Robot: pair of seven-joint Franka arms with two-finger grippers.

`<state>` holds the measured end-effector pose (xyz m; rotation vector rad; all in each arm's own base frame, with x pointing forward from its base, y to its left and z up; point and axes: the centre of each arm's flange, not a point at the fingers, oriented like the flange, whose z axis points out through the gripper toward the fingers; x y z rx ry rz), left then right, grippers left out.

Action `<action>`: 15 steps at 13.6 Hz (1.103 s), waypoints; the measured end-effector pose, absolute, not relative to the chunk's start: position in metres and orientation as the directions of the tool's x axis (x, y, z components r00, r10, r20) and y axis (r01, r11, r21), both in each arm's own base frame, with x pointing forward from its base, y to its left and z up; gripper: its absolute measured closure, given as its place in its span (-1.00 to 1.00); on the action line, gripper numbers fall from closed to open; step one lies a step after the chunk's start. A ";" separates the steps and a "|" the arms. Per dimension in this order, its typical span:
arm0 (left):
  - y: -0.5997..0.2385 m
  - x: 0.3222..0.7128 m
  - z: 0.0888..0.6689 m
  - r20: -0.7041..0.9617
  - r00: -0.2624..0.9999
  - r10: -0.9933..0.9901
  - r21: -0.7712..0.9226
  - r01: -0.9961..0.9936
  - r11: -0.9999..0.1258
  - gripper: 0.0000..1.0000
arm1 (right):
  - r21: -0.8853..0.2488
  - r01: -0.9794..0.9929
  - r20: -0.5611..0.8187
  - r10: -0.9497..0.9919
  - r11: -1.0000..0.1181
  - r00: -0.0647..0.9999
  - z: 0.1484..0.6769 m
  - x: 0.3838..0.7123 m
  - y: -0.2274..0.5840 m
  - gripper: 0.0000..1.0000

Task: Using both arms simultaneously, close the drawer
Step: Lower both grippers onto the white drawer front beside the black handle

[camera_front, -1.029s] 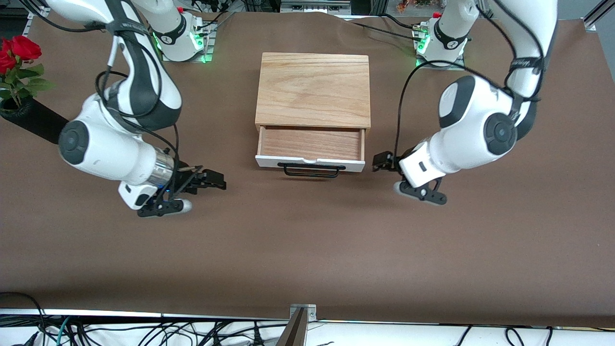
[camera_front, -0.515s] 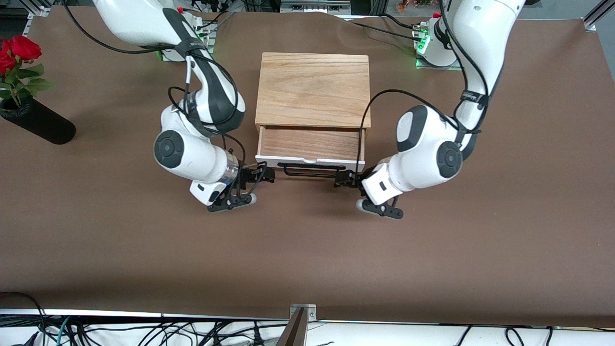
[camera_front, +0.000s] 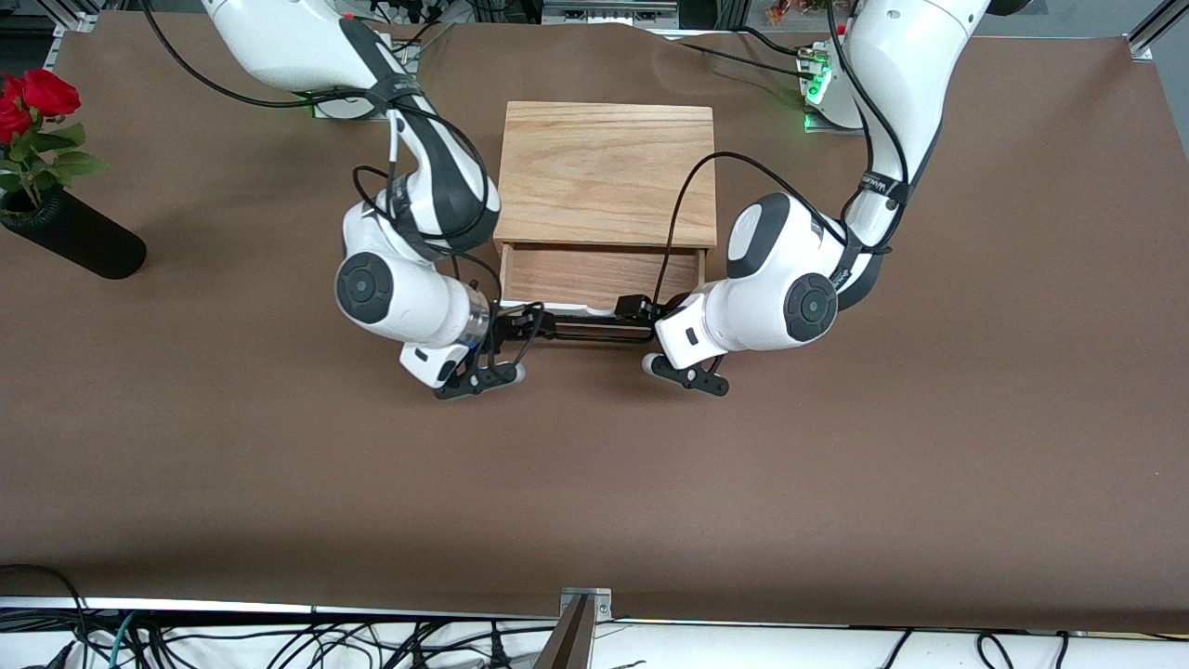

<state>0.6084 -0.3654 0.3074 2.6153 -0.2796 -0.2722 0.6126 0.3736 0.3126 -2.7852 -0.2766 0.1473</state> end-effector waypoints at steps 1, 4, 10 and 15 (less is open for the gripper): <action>-0.365 0.608 0.307 -0.141 0.959 -0.246 0.492 -0.147 -0.858 -1.00 | -0.338 0.179 -0.081 0.218 -0.924 0.972 0.308 0.608 0.379 -1.00; -0.365 0.608 0.308 -0.144 0.958 -0.248 0.493 -0.148 -0.858 -1.00 | -0.334 0.179 -0.121 0.231 -0.925 0.965 0.304 0.603 0.380 -1.00; -0.359 0.612 0.307 -0.144 0.960 -0.241 0.492 -0.142 -0.859 -1.00 | -0.326 0.175 -0.200 0.249 -0.929 0.948 0.302 0.595 0.383 -1.00; -0.368 0.598 0.291 -0.213 0.937 -0.278 0.490 -0.144 -0.860 -1.00 | -0.318 0.196 -0.255 0.283 -0.927 0.925 0.299 0.580 0.393 -1.00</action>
